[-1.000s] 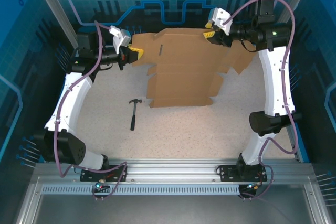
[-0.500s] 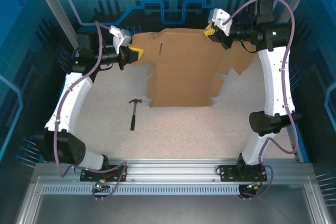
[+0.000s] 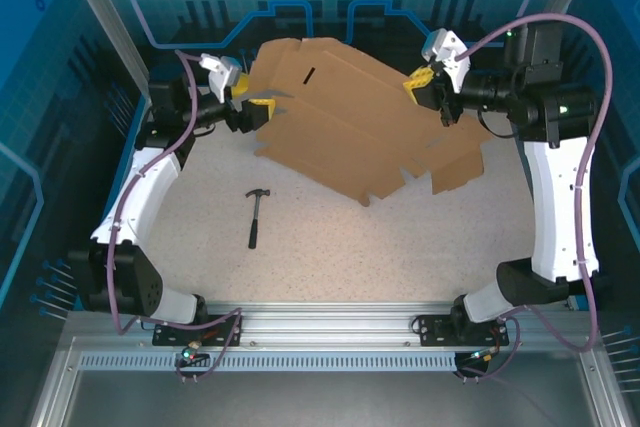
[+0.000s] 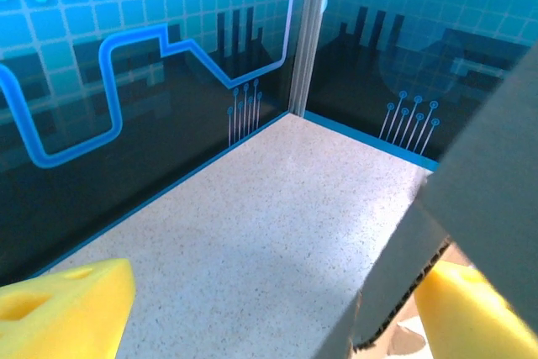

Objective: Fold the paper box

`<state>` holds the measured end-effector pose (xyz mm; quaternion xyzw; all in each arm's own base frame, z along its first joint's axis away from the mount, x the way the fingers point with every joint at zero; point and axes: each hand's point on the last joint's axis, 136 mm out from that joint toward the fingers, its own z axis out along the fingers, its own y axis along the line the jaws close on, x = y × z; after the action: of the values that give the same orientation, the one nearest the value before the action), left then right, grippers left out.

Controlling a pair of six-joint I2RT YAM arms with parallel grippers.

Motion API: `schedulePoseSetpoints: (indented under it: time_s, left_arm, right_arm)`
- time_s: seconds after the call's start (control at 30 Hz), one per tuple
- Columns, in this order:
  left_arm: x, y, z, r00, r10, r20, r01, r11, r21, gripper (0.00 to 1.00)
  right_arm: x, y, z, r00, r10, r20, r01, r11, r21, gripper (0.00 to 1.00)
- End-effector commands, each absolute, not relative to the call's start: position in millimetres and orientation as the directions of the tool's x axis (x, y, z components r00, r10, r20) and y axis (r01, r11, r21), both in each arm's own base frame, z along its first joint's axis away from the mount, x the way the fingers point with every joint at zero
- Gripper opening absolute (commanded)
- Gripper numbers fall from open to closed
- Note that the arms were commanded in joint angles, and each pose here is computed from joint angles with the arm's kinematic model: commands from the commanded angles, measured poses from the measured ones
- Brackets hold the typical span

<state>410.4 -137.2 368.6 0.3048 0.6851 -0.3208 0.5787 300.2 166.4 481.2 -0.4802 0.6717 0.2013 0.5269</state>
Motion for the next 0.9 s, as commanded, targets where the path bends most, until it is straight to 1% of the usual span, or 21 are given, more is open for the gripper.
schedulePoseSetpoints:
  time_s: [0.0,0.07,0.17,0.27,0.37,0.43,0.47,0.53,0.6,0.67,0.77,0.87]
  left_arm:
    - [403,-145,394,-0.074,0.017,-0.997,0.854,0.518,-0.054,0.90]
    - [394,-151,400,-0.067,-0.004,-0.998,0.887,0.457,-0.061,0.91]
    - [387,-156,406,-0.063,-0.023,-0.998,0.909,0.412,-0.067,0.90]
    - [384,-162,409,-0.071,-0.026,-0.997,0.922,0.380,-0.076,0.84]
    - [384,-172,408,-0.095,-0.028,-0.995,0.935,0.340,-0.099,0.70]
    - [383,-176,408,-0.110,-0.032,-0.993,0.942,0.317,-0.114,0.57]
    - [382,-177,409,-0.115,-0.035,-0.993,0.942,0.315,-0.121,0.53]
    - [381,-178,410,-0.123,-0.041,-0.992,0.941,0.311,-0.130,0.43]
    - [379,-178,413,-0.134,-0.049,-0.990,0.940,0.310,-0.143,0.29]
    - [379,-177,414,-0.152,-0.059,-0.987,0.934,0.317,-0.162,0.21]
    - [380,-176,416,-0.226,-0.091,-0.970,0.907,0.345,-0.243,0.10]
    - [377,-180,419,-0.328,-0.127,-0.936,0.873,0.339,-0.352,0.02]
  right_arm:
    - [297,172,485,-0.001,-0.380,-0.925,-0.876,0.447,-0.182,0.00]
    - [298,172,485,-0.007,-0.376,-0.927,-0.879,0.444,-0.174,0.00]
    - [297,175,486,-0.005,-0.366,-0.931,-0.887,0.431,-0.164,0.00]
    - [297,178,486,-0.003,-0.351,-0.936,-0.897,0.415,-0.153,0.00]
    - [297,180,487,0.001,-0.335,-0.942,-0.904,0.403,-0.145,0.00]
    - [298,181,487,0.002,-0.329,-0.944,-0.906,0.400,-0.141,0.00]
    - [299,181,487,0.002,-0.329,-0.944,-0.904,0.403,-0.142,0.00]
    - [304,179,485,-0.004,-0.335,-0.942,-0.895,0.421,-0.145,0.00]
    - [311,176,481,-0.013,-0.346,-0.938,-0.882,0.446,-0.152,0.00]
    - [317,174,477,-0.017,-0.352,-0.936,-0.867,0.472,-0.162,0.00]
    - [328,173,468,0.014,-0.407,-0.913,-0.811,0.530,-0.248,0.00]
    - [340,170,462,0.074,-0.500,-0.863,-0.692,0.597,-0.406,0.00]
